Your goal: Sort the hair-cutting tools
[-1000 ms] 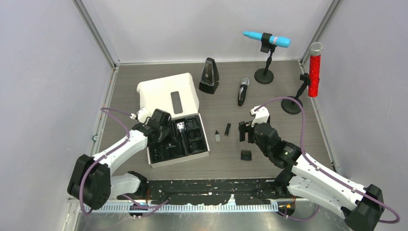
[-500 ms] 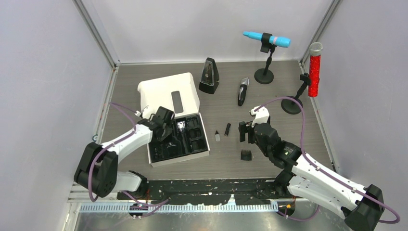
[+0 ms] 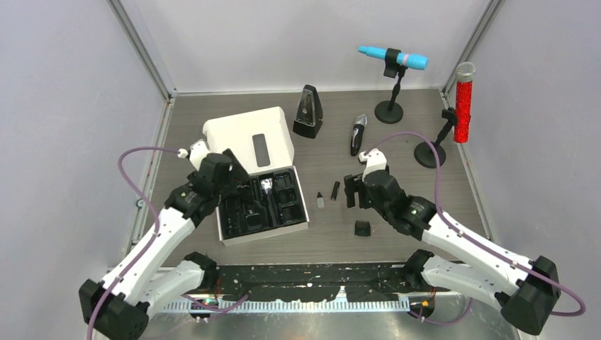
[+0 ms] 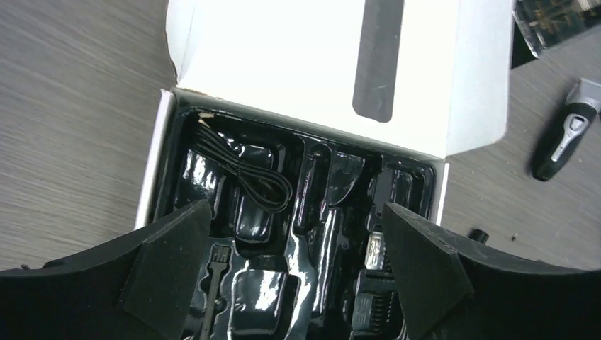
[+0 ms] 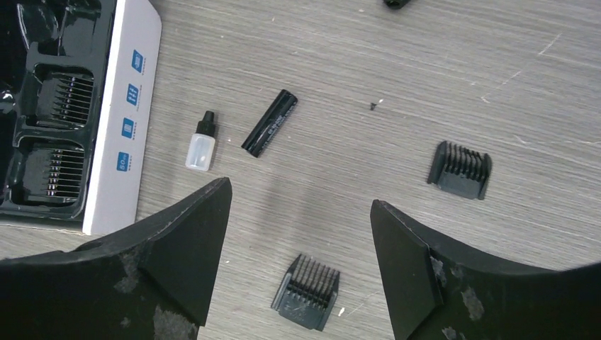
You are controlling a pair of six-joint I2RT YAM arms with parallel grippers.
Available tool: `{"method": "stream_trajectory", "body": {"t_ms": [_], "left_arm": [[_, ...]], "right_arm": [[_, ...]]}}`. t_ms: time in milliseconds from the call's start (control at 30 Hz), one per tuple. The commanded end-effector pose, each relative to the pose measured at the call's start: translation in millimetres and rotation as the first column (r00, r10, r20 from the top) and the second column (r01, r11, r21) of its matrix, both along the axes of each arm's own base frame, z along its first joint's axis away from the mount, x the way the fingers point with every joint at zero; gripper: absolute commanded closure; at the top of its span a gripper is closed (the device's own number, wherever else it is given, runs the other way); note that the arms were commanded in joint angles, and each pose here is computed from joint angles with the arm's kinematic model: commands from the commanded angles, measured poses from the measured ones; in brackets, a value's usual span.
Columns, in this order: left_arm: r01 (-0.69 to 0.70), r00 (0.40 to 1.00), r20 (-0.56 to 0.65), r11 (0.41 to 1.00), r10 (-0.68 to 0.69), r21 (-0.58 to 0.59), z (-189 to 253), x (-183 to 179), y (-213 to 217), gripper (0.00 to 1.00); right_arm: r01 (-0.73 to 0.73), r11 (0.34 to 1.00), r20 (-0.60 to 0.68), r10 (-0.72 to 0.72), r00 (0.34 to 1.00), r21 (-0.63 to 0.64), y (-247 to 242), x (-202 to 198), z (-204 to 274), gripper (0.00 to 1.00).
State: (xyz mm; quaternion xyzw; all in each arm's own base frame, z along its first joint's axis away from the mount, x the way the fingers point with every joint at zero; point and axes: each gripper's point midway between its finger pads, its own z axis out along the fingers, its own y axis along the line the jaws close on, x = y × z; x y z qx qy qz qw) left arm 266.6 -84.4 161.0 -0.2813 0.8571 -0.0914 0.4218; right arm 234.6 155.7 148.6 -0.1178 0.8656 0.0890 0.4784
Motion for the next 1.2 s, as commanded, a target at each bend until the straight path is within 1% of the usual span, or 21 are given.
{"method": "stream_trajectory", "body": {"t_ms": [0, 33, 67, 167, 200, 233, 267, 300, 333, 367, 467, 500, 533, 667, 900, 1167], "left_arm": [[0.127, 0.99, 0.032, 0.977, -0.134, 0.172, 34, -17, 19, 0.02], [0.142, 0.988, 0.037, 0.97, -0.152, 0.199, 39, -20, 23, 0.01], [0.154, 0.986, 0.031, 0.961, -0.166, 0.231, 44, -24, 28, 0.0], [0.177, 0.982, 0.005, 0.925, -0.189, 0.336, 56, -38, 47, 0.0], [0.177, 0.981, 0.002, 0.911, -0.192, 0.371, 60, -41, 53, 0.0], [0.189, 0.978, -0.001, 0.891, -0.208, 0.413, 65, -44, 59, 0.0], [0.233, 0.967, -0.009, 0.863, -0.256, 0.449, 67, -45, 59, 0.0], [0.281, 0.951, -0.02, 0.833, -0.31, 0.477, 70, -47, 58, 0.0], [0.306, 0.94, -0.022, 0.81, -0.341, 0.5, 73, -49, 59, 0.0], [0.307, 0.937, -0.016, 0.801, -0.349, 0.514, 75, -50, 61, 0.0], [0.306, 0.925, 0.039, 0.8, -0.379, 0.516, 75, -50, 57, 0.0], [0.303, 0.922, 0.053, 0.801, -0.383, 0.516, 72, -49, 56, 0.0], [0.301, 0.922, 0.055, 0.801, -0.382, 0.518, 65, -48, 57, 0.0], [0.294, 0.924, 0.058, 0.798, -0.379, 0.526, 60, -50, 59, 0.0], [0.282, 0.924, 0.08, 0.808, -0.373, 0.517, 59, -49, 58, 0.0], [0.263, 0.922, 0.116, 0.817, -0.37, 0.514, 60, -51, 60, 0.0]], "right_arm": [[0.012, 1.0, -0.107, -0.01, 0.994, 0.024, 18, 3, -3, 0.19], [0.016, 1.0, -0.125, -0.013, 0.992, 0.022, 21, 4, -2, 0.19], [0.022, 1.0, -0.16, -0.022, 0.987, 0.0, 24, 6, -12, 0.19], [0.054, 0.999, -0.219, -0.053, 0.974, -0.003, 35, 13, -20, 0.19], [0.068, 0.998, -0.253, -0.07, 0.965, -0.017, 38, 16, -30, 0.19], [0.072, 0.997, -0.263, -0.073, 0.962, -0.01, 42, 19, -30, 0.19], [0.094, 0.995, -0.294, -0.097, 0.951, -0.024, 42, 22, -41, 0.19], [0.106, 0.994, -0.297, -0.107, 0.949, -0.017, 45, 26, -41, 0.19], [0.133, 0.991, -0.32, -0.135, 0.938, -0.027, 43, 31, -51, 0.2], [0.144, 0.989, -0.331, -0.145, 0.932, -0.029, 46, 36, -56, 0.2], [0.194, 0.981, -0.351, -0.184, 0.918, -0.006, 48, 52, -61, 0.21], [0.208, 0.978, -0.363, -0.2, 0.91, -0.016, 46, 57, -68, 0.22], [0.221, 0.975, -0.364, -0.206, 0.908, -0.002, 49, 62, -65, 0.23], [0.266, 0.964, -0.385, -0.25, 0.888, -0.012, 52, 77, -74, 0.25], [0.302, 0.952, -0.424, -0.291, 0.858, -0.044, 61, 92, -94, 0.27], [0.345, 0.934, -0.442, -0.351, 0.826, -0.096, 61, 100, -114, 0.35]]}}
